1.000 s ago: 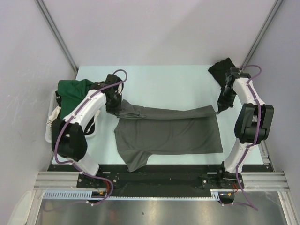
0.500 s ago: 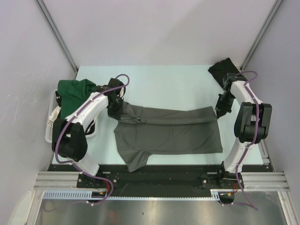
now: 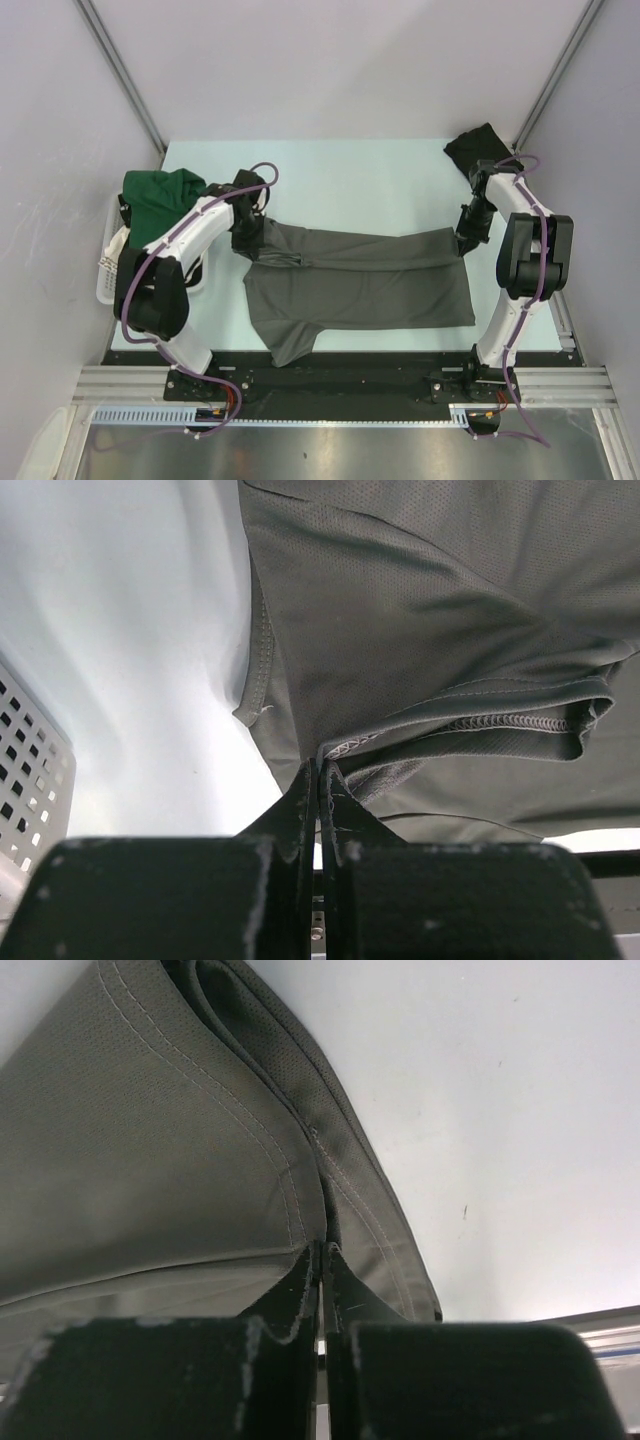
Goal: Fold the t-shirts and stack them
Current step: Fold the flattened tshirt in 1/3 of the way
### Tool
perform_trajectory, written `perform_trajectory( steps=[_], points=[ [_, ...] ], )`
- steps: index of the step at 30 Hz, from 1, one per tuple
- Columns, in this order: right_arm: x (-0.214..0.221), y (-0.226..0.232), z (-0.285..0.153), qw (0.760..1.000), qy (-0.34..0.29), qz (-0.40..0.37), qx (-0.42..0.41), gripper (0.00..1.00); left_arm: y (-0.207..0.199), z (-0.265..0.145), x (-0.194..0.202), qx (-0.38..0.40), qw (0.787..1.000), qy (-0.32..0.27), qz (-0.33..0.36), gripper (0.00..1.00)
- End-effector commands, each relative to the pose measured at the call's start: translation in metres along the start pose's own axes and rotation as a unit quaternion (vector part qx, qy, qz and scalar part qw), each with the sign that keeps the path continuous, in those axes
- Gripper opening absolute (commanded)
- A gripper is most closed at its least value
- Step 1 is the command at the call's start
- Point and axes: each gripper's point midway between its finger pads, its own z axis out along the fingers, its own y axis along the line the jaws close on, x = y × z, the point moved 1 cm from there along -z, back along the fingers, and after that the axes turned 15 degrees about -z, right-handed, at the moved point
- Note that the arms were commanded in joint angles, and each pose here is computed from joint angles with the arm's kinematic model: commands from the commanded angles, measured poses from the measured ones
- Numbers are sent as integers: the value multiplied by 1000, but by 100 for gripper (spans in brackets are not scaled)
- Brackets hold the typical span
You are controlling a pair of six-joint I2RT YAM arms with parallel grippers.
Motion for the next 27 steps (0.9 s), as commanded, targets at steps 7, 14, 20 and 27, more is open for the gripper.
perform_trajectory(
  steps=[7,14,20,27],
  points=[
    [12,-5,-4,1000,15,-1,21,21,-8,-4,7,22,1000,13,4,15],
    [11,-7,-13,1000,2,3,26,39,-2,-4,13,7,1000,26,9,27],
    [3,-8,-24,999,-17,7,28,41,-1,-7,9,1,1000,22,11,29],
    [8,-9,-18,999,2,0,32,41,-10,-11,-6,11,1000,7,11,29]
  ],
)
